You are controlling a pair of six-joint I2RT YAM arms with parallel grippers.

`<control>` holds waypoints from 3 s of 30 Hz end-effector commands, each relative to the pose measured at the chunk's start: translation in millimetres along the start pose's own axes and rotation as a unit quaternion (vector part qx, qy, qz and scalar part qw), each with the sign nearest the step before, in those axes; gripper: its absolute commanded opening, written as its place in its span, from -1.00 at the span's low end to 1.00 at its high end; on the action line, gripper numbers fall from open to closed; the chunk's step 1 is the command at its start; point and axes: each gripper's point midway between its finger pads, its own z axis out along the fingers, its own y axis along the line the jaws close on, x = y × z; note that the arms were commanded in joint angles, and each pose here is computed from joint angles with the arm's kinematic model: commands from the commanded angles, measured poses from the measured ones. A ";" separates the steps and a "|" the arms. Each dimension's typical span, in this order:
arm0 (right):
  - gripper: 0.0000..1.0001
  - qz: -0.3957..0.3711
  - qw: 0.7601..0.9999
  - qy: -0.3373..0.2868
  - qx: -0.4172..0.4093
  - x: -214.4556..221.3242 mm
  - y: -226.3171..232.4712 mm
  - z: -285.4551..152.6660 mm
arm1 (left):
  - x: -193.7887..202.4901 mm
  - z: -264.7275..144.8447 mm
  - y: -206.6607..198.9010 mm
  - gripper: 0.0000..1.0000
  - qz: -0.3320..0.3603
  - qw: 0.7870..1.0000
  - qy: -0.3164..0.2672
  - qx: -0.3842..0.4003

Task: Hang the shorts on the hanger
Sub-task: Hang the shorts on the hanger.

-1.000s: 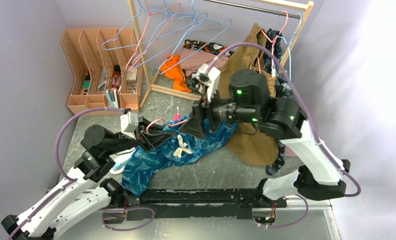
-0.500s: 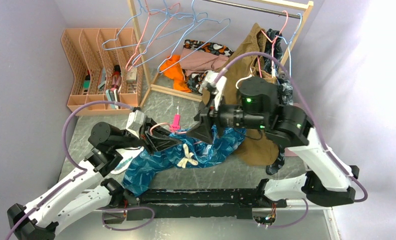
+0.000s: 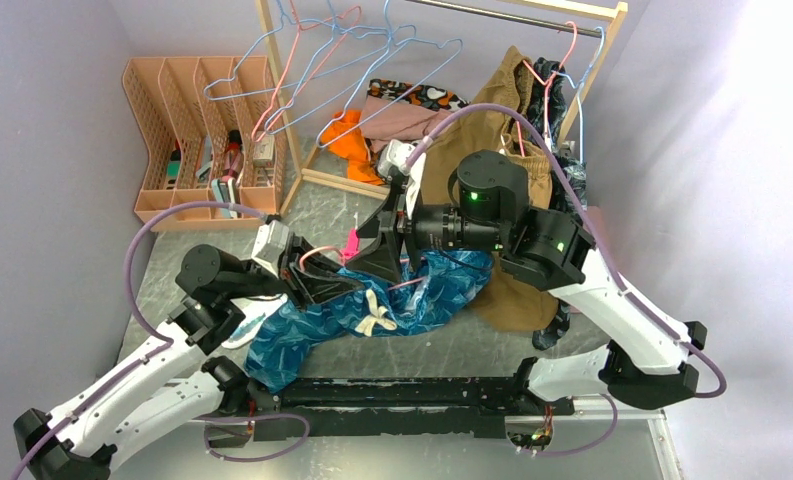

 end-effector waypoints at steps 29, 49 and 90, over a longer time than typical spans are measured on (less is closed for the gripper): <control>-1.00 -0.029 0.994 -0.081 0.074 -8.1 -25.5 -4.8 | -20.0 -28.1 -0.6 -0.51 0.015 0.995 -0.025 -0.097; -1.00 -0.010 0.980 -0.141 0.141 -20.8 -37.6 -39.1 | -54.6 -72.6 -2.2 -0.06 0.077 0.972 -0.055 -0.217; -1.00 -0.014 0.973 -0.176 0.147 -41.8 -31.6 -60.9 | -27.5 -141.9 6.8 -0.86 0.092 0.927 0.031 -0.362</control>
